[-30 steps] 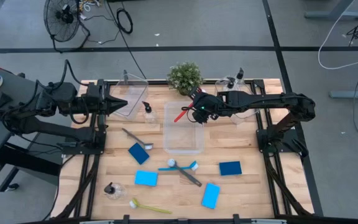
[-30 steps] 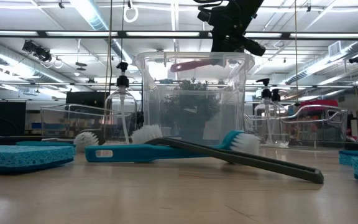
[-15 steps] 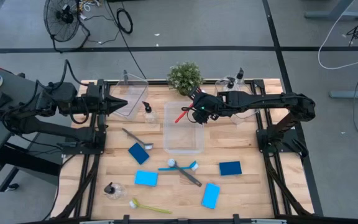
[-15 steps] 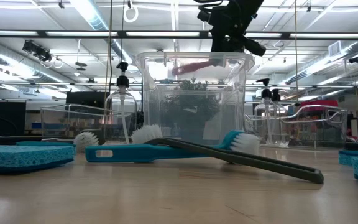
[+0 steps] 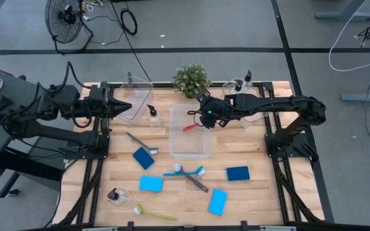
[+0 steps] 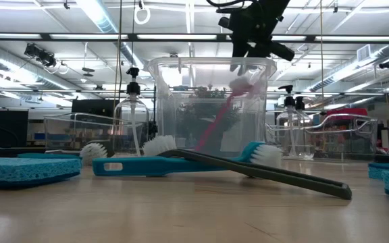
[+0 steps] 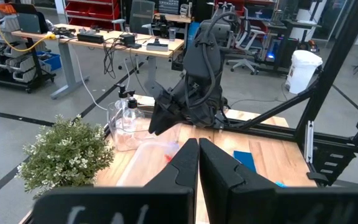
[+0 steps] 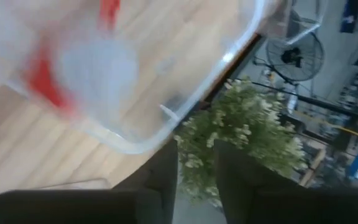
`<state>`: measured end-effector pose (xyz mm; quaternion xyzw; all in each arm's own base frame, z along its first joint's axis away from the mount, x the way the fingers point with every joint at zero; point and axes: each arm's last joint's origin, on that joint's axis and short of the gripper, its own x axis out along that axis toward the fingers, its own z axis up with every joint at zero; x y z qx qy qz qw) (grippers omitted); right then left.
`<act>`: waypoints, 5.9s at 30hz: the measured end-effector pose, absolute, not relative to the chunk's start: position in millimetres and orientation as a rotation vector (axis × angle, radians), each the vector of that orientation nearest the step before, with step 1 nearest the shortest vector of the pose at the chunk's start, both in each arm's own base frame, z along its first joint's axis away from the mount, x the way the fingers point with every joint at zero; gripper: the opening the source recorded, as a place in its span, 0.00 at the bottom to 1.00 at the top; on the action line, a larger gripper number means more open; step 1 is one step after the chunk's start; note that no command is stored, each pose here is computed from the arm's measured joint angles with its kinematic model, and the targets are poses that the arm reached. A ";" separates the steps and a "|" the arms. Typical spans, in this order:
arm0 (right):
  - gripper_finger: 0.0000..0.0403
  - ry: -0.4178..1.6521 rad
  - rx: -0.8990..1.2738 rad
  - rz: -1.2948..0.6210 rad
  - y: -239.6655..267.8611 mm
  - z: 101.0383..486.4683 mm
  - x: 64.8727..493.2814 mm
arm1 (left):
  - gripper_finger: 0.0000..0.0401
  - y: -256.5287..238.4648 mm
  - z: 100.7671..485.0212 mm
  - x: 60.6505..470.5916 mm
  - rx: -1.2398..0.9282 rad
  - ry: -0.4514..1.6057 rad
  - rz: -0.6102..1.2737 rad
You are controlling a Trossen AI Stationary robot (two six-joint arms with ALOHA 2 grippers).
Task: Pick & Place Kitchen Sink Supplies
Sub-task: Put the blue sponge in the left transparent bin
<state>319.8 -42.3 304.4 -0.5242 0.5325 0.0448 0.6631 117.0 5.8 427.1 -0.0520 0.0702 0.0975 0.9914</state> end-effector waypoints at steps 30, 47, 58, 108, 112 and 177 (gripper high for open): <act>0.41 0.951 -0.777 -0.120 -3.0 349.1 284.9 | 0.04 5.8 427.0 117.0 -0.105 0.142 0.196; 0.41 0.718 -0.293 -0.022 38.6 381.3 248.2 | 0.04 5.7 427.0 117.1 -0.106 0.142 0.192; 0.41 0.743 -0.276 0.227 75.7 377.4 238.5 | 0.04 5.7 427.0 117.0 -0.106 0.142 0.192; 0.46 1.089 -0.134 0.278 134.5 298.8 205.5 | 0.04 2.1 416.6 140.5 -0.164 0.246 0.075; 0.54 1.145 -0.111 0.263 134.0 285.4 201.7 | 0.04 2.2 413.9 147.5 -0.163 0.268 0.078; 0.12 1.072 0.026 0.209 100.5 126.7 176.6 | 0.04 2.2 409.6 158.3 -0.161 0.299 0.081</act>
